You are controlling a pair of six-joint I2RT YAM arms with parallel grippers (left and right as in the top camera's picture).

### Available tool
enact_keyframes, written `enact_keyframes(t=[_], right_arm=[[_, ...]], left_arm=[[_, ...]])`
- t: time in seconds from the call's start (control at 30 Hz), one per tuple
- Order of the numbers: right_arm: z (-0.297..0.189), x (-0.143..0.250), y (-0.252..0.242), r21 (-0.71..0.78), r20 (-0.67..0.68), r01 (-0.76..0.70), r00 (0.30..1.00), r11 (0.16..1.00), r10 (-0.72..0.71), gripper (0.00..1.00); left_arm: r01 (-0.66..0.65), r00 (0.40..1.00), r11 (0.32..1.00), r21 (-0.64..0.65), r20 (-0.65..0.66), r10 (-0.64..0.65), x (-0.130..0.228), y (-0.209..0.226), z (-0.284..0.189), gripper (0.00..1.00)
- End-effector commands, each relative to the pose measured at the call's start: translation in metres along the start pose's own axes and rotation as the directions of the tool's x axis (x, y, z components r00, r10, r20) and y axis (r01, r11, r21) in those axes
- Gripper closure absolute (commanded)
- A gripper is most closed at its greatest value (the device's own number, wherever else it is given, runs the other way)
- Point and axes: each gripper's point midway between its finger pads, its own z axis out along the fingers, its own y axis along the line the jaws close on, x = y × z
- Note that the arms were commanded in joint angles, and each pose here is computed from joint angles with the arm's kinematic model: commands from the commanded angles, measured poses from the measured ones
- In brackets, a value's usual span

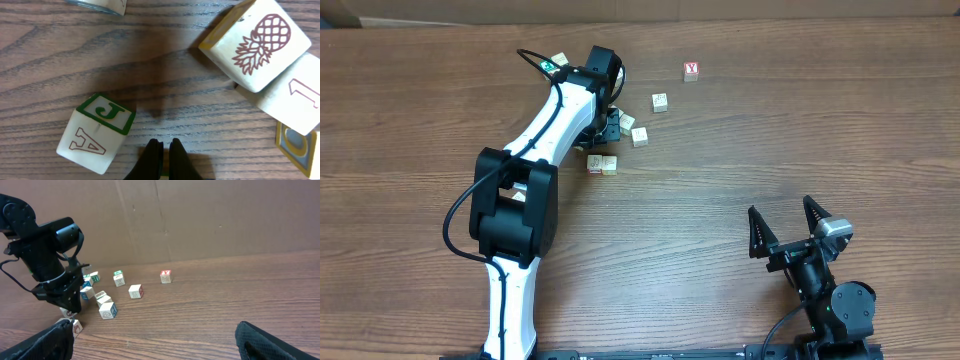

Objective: Form a horizontal line

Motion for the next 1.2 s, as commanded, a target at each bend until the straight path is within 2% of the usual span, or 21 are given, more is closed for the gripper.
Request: enact_keyframes(t=[0.0,1.17], right_arm=[[0.000,0.002,-0.003,0.011,0.001,-0.003,1.000,1.000,0.003,0.00],[0.000,0.002,-0.003,0.011,0.001,-0.003,1.000,1.000,0.003,0.00]], left_arm=[[0.013,0.999,0.999,-0.037,-0.041,-0.015,0.008,0.008,0.017,0.96],[0.006,0.996,0.999,-0.049,-0.093,-0.011,0.020,0.012,0.020,0.96]])
